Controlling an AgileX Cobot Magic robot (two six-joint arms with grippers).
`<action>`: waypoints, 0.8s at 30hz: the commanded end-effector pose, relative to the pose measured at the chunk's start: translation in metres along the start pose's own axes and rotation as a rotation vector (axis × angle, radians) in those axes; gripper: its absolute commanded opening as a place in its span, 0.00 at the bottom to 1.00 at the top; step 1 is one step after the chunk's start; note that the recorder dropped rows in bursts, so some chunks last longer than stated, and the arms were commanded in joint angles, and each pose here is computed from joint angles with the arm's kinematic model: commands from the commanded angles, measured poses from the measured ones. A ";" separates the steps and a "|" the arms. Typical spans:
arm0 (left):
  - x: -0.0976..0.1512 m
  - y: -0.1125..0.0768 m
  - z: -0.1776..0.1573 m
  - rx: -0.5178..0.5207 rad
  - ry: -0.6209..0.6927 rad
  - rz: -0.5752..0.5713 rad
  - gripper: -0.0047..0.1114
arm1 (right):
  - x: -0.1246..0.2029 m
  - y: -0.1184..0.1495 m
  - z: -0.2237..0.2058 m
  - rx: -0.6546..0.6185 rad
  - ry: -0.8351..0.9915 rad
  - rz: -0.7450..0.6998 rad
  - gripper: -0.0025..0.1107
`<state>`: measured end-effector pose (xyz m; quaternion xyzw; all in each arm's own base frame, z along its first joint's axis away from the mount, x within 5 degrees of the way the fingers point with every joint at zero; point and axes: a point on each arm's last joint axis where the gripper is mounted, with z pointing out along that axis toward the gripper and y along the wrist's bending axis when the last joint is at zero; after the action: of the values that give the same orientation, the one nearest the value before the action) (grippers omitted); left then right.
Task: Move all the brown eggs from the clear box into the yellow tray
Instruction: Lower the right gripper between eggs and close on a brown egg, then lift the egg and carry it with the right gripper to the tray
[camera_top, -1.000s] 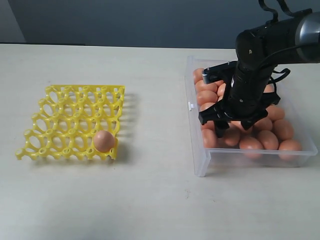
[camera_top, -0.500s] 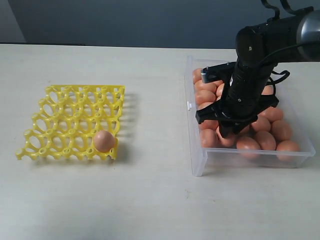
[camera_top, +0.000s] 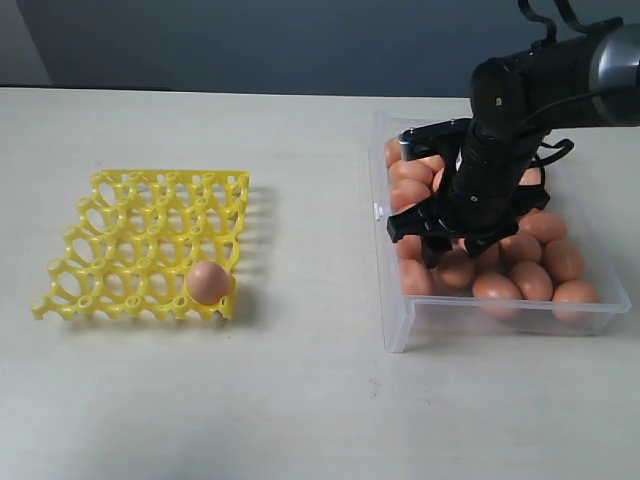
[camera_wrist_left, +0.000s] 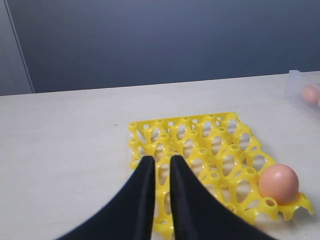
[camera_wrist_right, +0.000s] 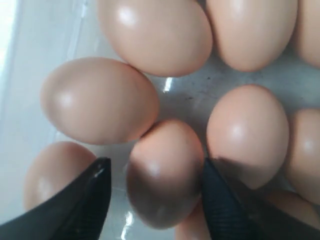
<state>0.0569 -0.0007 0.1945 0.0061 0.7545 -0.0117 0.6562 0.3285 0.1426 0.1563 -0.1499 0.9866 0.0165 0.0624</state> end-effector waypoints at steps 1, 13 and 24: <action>0.001 0.000 0.001 0.002 0.005 0.001 0.15 | -0.001 0.000 0.003 -0.002 -0.014 -0.001 0.49; 0.001 0.000 0.001 0.002 0.005 0.001 0.15 | 0.002 -0.002 0.023 0.021 0.062 -0.017 0.30; 0.001 0.000 0.001 0.002 0.005 0.001 0.15 | 0.003 -0.006 -0.015 0.059 -0.013 -0.064 0.02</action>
<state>0.0569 -0.0007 0.1945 0.0061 0.7545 -0.0117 0.6562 0.3290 0.1387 0.1450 -0.1739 0.9837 -0.0140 0.0428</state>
